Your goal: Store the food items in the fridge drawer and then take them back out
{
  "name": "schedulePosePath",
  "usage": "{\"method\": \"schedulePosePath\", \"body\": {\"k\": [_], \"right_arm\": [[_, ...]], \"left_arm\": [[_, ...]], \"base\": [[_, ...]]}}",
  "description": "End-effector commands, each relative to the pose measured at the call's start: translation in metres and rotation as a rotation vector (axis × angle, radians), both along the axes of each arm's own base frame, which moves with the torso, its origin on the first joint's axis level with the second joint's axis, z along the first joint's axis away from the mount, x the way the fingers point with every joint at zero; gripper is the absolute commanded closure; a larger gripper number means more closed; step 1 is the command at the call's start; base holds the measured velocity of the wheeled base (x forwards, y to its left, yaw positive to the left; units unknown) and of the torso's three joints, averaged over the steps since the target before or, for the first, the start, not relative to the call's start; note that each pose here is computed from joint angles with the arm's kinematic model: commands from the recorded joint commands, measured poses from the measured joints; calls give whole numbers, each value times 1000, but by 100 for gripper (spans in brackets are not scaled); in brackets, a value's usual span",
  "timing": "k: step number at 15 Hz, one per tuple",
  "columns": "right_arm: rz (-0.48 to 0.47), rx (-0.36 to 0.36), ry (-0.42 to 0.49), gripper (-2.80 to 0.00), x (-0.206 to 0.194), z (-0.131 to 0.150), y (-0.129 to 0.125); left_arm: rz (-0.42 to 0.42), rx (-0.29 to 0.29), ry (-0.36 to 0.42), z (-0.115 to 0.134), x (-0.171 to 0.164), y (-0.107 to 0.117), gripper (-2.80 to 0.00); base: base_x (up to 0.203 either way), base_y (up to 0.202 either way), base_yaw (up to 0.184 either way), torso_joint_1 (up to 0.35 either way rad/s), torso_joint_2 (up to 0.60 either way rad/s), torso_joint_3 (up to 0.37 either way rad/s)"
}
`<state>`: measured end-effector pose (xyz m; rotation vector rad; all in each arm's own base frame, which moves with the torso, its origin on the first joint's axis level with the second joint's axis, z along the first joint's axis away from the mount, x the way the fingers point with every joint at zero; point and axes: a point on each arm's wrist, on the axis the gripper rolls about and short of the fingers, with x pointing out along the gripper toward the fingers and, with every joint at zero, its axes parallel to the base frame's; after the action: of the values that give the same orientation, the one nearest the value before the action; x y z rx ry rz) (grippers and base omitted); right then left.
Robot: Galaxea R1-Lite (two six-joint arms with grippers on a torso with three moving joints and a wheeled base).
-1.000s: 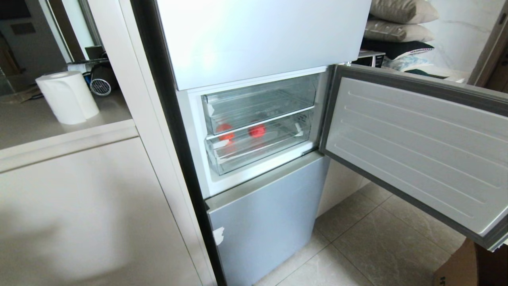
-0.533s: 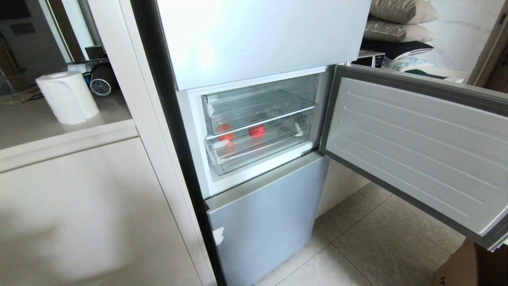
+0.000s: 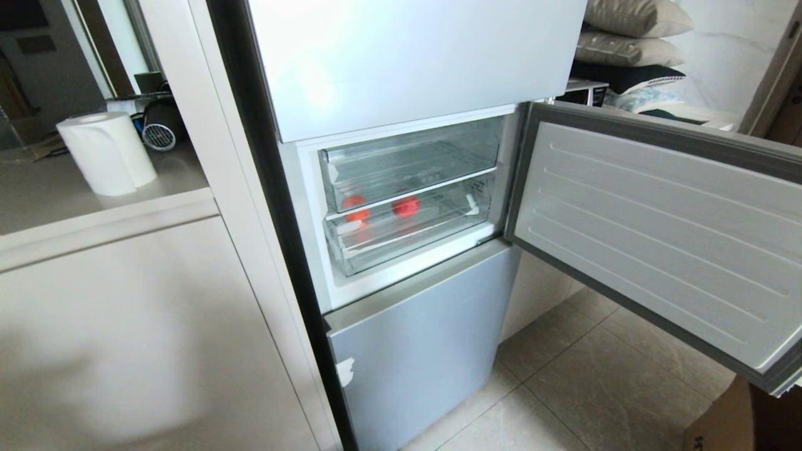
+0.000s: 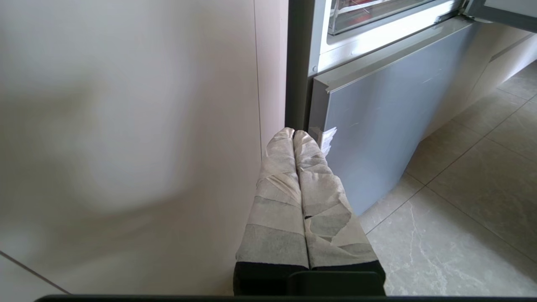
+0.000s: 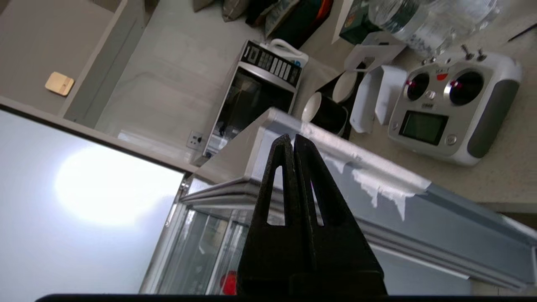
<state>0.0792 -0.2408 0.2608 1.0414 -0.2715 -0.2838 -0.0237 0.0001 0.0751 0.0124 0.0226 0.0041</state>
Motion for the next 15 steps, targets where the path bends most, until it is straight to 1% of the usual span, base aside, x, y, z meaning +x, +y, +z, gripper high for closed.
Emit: {"method": "schedulePosePath", "body": {"k": [1,3,5,8,10,13,15], "right_arm": [[-13,29,1,0,6,-17,-25],[-16,41,-6,0,12,-30,-44],[-7,82,-25,0,19,-37,-66],[35,116,-25,0,38,-49,-84],[89,133,-19,0,60,-58,-90],[157,174,-13,0,84,-67,-88],[190,184,-6,0,96,-72,-88]], "left_arm": [[0,0,2,0,0,0,0],[0,0,2,0,0,0,0],[0,0,2,0,0,0,0],[0,0,2,0,0,0,0],[0,0,2,0,0,0,0],[0,0,1,0,0,0,0],[0,0,2,0,0,0,0]], "base": [[0,0,0,0,0,0],[0,0,0,0,0,0],[0,0,0,0,0,0],[0,0,0,0,0,0],[0,0,0,0,0,0],[0,0,0,0,0,0],[0,0,0,0,0,0]]}}
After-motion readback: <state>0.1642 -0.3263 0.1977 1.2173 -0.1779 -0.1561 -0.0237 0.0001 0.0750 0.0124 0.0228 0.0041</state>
